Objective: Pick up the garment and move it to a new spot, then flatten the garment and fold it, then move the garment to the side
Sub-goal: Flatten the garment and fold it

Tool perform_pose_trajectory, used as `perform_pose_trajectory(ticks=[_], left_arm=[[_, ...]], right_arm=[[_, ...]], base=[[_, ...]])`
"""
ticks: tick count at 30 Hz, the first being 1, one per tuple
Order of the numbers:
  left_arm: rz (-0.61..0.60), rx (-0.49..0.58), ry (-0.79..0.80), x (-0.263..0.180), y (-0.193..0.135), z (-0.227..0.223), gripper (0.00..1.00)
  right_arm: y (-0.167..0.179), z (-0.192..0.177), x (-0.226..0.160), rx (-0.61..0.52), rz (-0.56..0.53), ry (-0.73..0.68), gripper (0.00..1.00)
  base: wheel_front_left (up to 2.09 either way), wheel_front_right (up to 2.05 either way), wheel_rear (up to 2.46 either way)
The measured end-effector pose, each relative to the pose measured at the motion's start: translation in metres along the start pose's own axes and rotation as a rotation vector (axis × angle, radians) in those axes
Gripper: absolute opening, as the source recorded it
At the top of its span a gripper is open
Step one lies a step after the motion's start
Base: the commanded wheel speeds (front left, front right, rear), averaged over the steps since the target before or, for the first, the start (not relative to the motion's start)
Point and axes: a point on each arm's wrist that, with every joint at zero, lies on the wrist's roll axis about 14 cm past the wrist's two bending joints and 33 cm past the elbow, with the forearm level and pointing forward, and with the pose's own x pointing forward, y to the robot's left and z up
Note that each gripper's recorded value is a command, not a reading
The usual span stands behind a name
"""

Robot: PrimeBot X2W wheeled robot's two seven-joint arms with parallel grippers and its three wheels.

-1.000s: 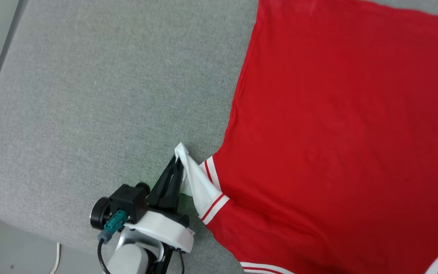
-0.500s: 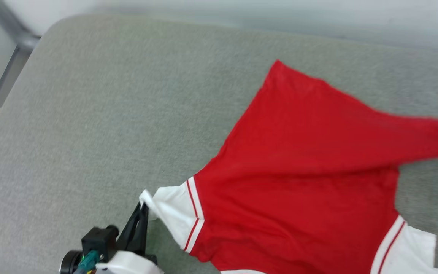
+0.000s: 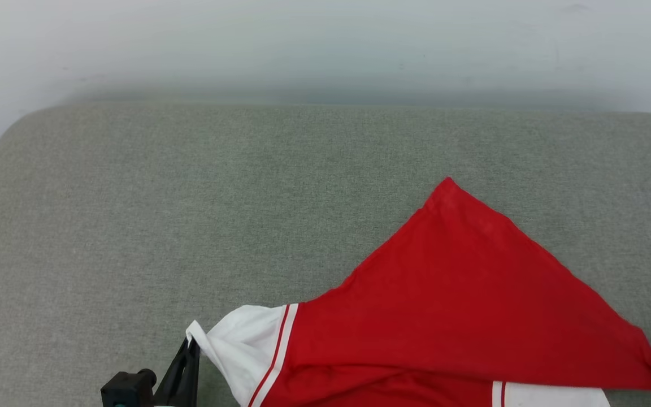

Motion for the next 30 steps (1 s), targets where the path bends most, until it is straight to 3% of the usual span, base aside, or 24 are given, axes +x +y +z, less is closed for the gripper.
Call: perform_pose_trajectory(ticks=[11,12,14,21,24,25,30], left_arm=[[-0.024,0.002,-0.005,-0.004,-0.005,0.002,0.00],[-0.024,0.003,-0.003,-0.004,-0.005,0.002,0.00],[-0.026,0.004,-0.001,-0.004,-0.006,0.001,0.00],[-0.034,0.007,-0.002,-0.004,-0.007,0.002,0.00],[-0.035,0.009,-0.013,-0.004,-0.007,0.006,0.00],[-0.034,0.010,-0.015,-0.005,-0.007,0.006,0.00],[-0.036,0.013,-0.020,-0.005,-0.008,0.008,0.00]], right_arm=[[0.039,-0.111,-0.002,0.134,0.084,0.200,0.00],[0.043,-0.115,-0.001,0.144,0.090,0.203,0.25],[0.044,-0.111,0.001,0.162,0.087,0.171,1.00],[0.024,-0.055,-0.008,0.159,0.026,-0.055,1.00],[0.014,-0.010,-0.021,0.130,0.000,-0.199,1.00],[0.010,0.023,-0.030,0.122,-0.007,-0.304,1.00],[0.014,0.090,-0.049,0.039,-0.006,-0.461,1.00]], base=[[0.00,0.00,0.00],[0.00,0.00,0.00],[0.00,0.00,0.00],[0.00,0.00,0.00],[0.00,0.00,0.00],[0.00,0.00,0.00],[0.00,0.00,0.00]])
